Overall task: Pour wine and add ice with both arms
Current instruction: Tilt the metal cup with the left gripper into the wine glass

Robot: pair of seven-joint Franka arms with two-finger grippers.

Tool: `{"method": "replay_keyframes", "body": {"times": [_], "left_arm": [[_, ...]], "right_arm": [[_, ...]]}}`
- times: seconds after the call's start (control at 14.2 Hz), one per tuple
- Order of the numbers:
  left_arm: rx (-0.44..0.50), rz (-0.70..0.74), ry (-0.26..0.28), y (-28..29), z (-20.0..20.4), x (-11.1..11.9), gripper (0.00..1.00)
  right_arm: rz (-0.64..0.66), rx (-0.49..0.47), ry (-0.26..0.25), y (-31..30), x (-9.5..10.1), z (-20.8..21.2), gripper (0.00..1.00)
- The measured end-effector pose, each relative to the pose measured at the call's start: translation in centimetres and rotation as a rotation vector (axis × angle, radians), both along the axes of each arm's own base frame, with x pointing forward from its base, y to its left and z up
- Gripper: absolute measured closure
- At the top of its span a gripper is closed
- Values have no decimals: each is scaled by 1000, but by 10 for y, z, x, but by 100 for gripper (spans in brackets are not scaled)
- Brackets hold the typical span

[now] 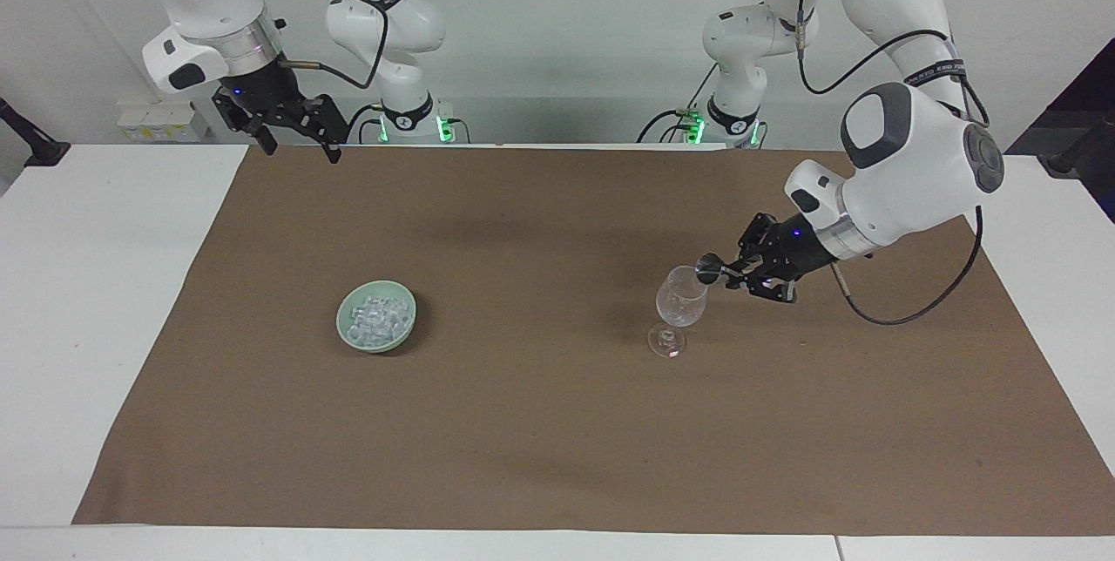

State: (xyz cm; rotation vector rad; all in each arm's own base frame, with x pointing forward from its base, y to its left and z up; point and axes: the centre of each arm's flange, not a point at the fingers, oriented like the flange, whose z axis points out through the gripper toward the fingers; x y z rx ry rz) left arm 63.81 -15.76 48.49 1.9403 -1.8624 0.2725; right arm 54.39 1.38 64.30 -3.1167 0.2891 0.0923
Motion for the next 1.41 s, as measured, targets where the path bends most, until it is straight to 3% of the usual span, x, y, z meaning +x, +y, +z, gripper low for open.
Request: {"method": "replay_keyframes", "body": {"times": [1.41], "left_arm": [[313,-49,-107,-43,14,-9,78]], "right_arm": [[0,0,0,0,0,0,0]]}}
